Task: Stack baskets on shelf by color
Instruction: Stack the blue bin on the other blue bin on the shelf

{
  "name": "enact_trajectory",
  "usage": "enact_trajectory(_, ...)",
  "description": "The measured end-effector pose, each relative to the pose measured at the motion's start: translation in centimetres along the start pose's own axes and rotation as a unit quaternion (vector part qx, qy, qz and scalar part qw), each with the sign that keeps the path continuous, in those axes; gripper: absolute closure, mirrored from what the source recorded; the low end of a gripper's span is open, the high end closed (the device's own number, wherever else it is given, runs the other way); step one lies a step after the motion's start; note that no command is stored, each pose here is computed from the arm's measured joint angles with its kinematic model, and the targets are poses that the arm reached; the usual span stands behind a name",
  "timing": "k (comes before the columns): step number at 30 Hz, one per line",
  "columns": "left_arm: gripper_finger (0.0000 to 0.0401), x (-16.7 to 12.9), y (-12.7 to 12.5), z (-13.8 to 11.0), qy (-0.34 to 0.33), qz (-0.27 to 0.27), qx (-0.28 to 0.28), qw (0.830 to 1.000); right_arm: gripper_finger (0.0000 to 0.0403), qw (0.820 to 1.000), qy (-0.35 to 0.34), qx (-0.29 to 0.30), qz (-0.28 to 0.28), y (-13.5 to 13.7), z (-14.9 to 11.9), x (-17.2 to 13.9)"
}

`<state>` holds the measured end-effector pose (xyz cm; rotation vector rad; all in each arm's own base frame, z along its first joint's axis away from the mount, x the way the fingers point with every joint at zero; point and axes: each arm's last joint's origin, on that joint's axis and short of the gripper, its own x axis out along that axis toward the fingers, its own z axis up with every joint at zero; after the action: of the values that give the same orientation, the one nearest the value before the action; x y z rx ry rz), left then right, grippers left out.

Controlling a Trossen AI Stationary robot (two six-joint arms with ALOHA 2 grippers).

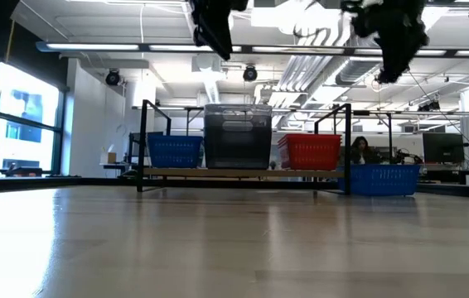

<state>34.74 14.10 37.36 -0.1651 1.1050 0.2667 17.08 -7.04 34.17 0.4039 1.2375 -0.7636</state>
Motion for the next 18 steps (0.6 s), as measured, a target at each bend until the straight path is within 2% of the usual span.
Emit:
enact_trajectory(8,0.0279,-0.1,-1.3,0.0,0.005,0.004,-0.006,1.000,0.0289,0.994,-0.028,0.105,0.024,-1.8,-2.0,4.0)
enact_trajectory(18,0.0279,0.0,-2.5,0.1,0.001,0.001,0.004,1.000,0.0289,0.970,-0.015,0.241,-0.004,-4.2,-2.9,8.7)
